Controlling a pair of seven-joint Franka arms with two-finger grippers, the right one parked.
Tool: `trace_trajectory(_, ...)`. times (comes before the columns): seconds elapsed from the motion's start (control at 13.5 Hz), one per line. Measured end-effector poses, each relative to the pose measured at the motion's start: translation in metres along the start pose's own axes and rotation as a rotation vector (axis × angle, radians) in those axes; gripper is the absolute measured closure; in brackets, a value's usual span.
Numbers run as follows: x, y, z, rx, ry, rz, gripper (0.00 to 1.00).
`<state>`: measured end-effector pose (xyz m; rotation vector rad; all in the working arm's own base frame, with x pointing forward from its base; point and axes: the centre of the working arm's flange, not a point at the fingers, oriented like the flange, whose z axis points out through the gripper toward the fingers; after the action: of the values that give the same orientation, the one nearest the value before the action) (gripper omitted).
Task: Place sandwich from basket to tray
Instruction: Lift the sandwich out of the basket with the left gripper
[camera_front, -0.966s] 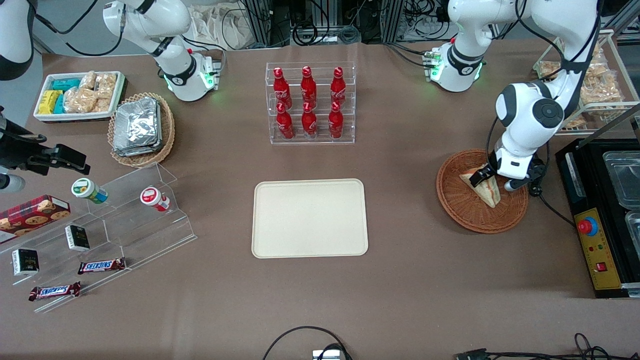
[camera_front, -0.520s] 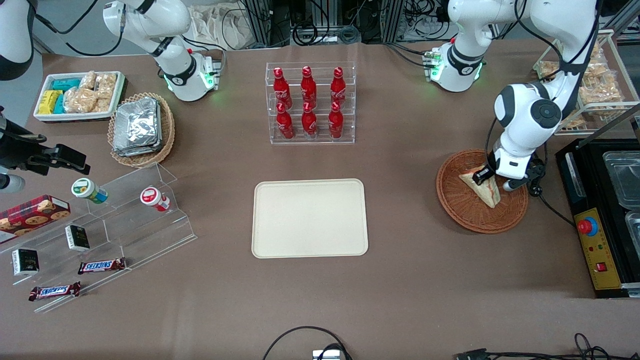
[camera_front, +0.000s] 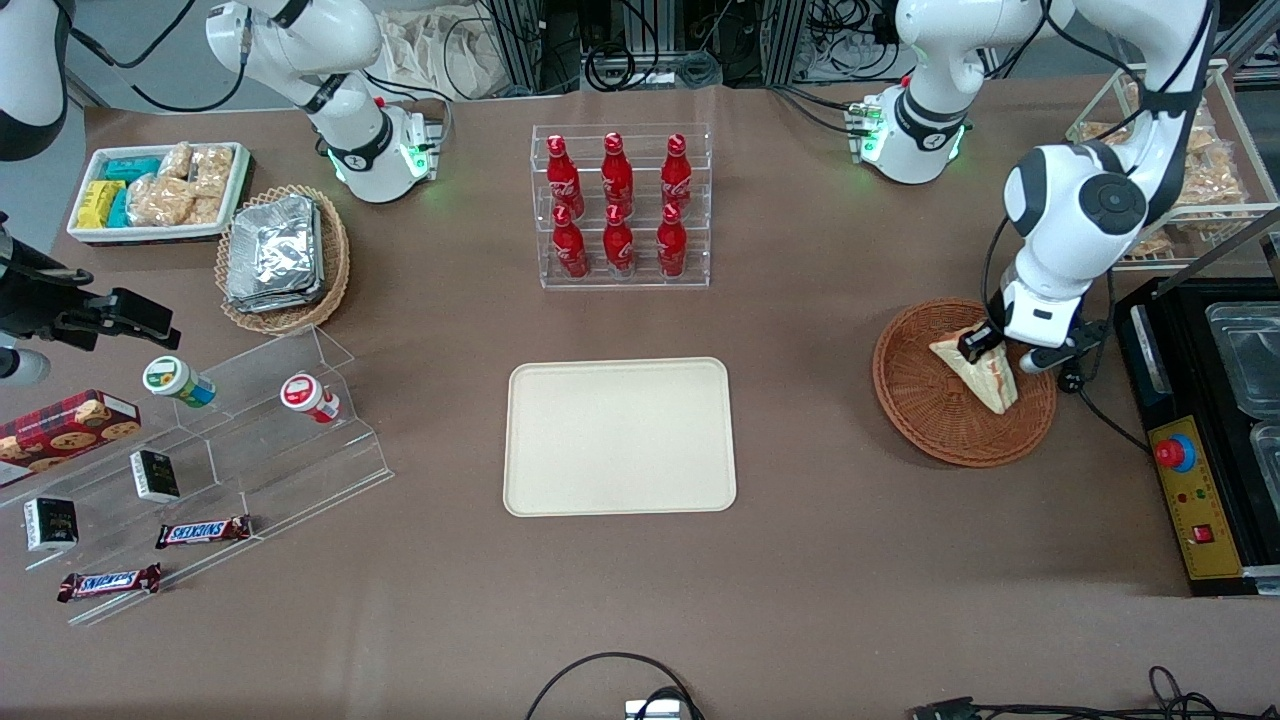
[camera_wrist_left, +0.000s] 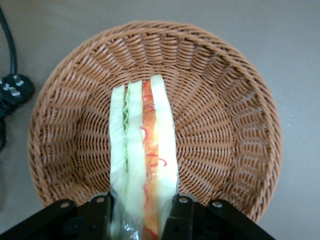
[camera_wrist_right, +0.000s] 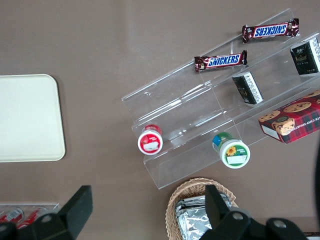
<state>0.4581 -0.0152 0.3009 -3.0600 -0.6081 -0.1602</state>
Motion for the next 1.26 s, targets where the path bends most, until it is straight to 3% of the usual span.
trace_trajectory(0.15, -0.004, 0.017, -0.015, 0.017, 0.015, 0.08, 0.65)
trace_trajectory(0.52, -0.018, 0.06, -0.03, 0.014, 0.044, 0.349, 0.67)
trace_trajectory(0.82, -0.018, 0.096, -0.057, 0.038, 0.019, 0.493, 0.69)
trace_trajectory(1.11, -0.032, 0.151, -0.077, 0.024, 0.034, 0.536, 0.69)
trace_trajectory(1.26, -0.036, 0.176, -0.078, 0.024, 0.001, 0.539, 0.69)
